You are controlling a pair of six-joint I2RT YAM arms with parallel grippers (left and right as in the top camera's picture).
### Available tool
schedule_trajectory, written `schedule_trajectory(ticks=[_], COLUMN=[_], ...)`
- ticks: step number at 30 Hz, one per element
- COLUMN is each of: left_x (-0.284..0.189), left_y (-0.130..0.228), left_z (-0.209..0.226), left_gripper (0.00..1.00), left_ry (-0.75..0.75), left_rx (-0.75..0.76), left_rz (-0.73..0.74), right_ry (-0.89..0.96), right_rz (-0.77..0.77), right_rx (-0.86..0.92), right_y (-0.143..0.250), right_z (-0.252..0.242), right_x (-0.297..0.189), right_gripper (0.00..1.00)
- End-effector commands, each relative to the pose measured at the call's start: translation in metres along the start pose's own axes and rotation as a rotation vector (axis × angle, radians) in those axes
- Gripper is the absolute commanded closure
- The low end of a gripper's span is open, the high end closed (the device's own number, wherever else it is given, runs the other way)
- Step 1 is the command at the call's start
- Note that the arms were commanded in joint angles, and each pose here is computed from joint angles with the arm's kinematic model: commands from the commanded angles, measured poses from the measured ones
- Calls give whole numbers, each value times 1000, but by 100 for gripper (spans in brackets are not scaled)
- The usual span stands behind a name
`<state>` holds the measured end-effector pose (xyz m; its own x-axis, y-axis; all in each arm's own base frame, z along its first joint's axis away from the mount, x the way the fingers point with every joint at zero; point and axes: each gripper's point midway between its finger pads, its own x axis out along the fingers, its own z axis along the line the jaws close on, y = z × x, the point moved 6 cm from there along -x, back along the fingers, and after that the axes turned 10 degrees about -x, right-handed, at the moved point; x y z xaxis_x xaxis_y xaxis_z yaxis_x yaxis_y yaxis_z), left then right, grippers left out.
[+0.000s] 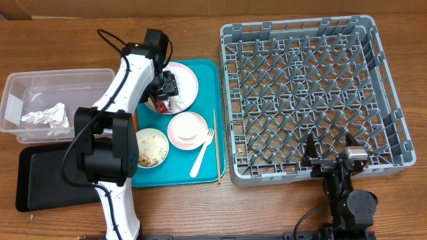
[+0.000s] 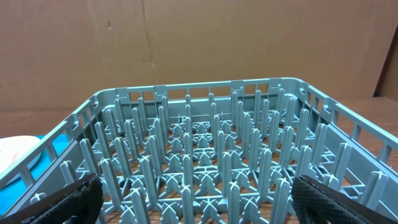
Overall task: Sort waste into correct bins and load items into the dishwasher
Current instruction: 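Return the left gripper to the plate and grasp the red wrappers, then move the wrappers left and release them into the clear bin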
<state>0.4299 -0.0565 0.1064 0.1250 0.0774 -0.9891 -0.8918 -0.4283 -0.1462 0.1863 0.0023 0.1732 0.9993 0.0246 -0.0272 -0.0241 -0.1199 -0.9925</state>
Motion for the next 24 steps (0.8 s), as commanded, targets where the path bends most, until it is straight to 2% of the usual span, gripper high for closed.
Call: schedule_trajectory(ticks=[1,10,13,15,16,17,20,24], left_x=[10,19,19,19,19,19,8,-38], left_y=[1,6,4,4,3,3,-3,-21], left_z=[5,8,8,9,9,9,12,19], left_gripper=[25,27,61,72,86,96,96,96], left_ry=[-31,-42,-38,-38,-38,-38,-33,-7], left_rx=[-21,-20,-22,-26,-26,-28,-23,-46], left_rz=[9,24,19,18,18,17,10,-34], right_ry=[12,13,13,12,13,12,12,13], right_rz=[-1,-1,-1,-1,-1,-1,-1,-1], right_rx=[-3,-3,-3,-3,-3,-3,-3,-3], right_y=[2,2,2,2,2,2,2,2], right_z=[-1,-1,-1,-1,-1,-1,-1,-1], right_x=[0,0,0,0,0,0,0,0], right_gripper=[0,0,0,0,0,0,0,0])
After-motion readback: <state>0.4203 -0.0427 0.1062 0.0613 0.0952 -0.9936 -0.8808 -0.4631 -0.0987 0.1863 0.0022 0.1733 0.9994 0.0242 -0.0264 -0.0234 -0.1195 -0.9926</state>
